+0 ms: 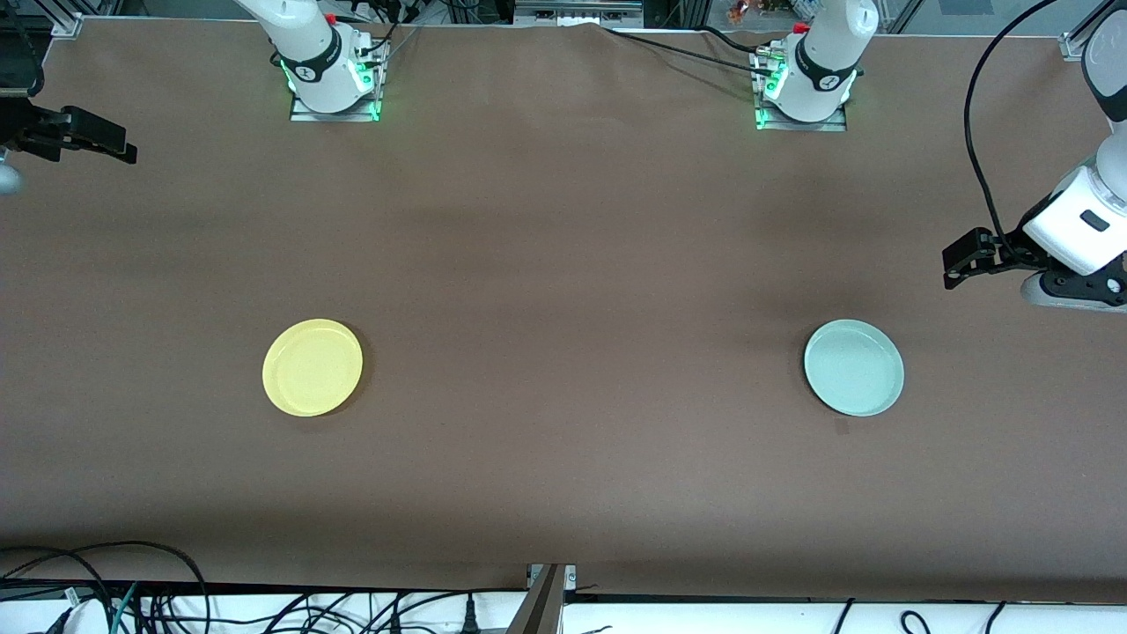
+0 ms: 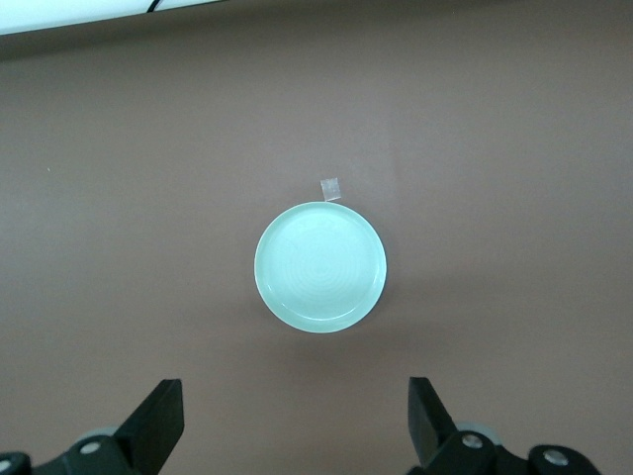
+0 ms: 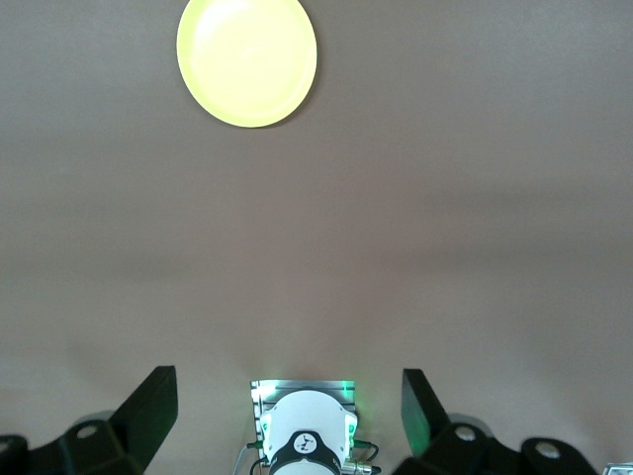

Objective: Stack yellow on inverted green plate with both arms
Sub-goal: 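Move the left gripper down toward the rim of the green plate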

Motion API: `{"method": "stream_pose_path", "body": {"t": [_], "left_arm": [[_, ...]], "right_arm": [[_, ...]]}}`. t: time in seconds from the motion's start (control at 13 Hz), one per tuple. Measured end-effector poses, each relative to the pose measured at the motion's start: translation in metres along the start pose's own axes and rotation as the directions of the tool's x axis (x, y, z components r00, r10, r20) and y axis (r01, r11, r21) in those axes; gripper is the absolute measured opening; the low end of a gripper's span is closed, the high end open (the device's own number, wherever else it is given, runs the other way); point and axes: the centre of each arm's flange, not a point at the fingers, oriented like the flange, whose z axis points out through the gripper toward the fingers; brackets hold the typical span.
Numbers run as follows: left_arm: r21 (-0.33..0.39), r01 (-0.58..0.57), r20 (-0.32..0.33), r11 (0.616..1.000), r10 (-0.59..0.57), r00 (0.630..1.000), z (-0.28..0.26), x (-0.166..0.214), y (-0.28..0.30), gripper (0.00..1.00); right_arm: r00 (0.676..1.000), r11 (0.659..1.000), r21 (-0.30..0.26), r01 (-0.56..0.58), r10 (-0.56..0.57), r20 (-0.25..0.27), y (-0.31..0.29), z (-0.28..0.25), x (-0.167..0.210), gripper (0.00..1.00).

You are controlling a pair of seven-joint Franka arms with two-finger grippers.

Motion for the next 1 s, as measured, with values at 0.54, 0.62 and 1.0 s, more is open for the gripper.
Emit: {"method": "stream_pose_path", "body": {"t": [0.54, 0.62, 1.0], "left_arm": [[0.000, 0.000, 0.000, 1.000, 0.000, 1.000, 0.000, 0.000, 0.000, 1.00], [0.000, 0.001, 0.000, 1.000, -0.001, 1.000, 0.000, 0.000, 0.000, 1.00], [-0.005, 0.000, 0.067, 1.000, 0.001, 0.998, 0.020, 0.001, 0.001, 1.00]], "right_arm": [[1.000, 1.000, 0.000, -0.001, 0.001, 0.000, 0.000, 0.000, 0.000, 1.00], [1.000, 1.000, 0.000, -0.001, 0.001, 0.000, 0.000, 0.000, 0.000, 1.00], [1.000, 1.000, 0.002, -0.009, 0.009, 0.000, 0.005, 0.000, 0.000, 1.00]]}}
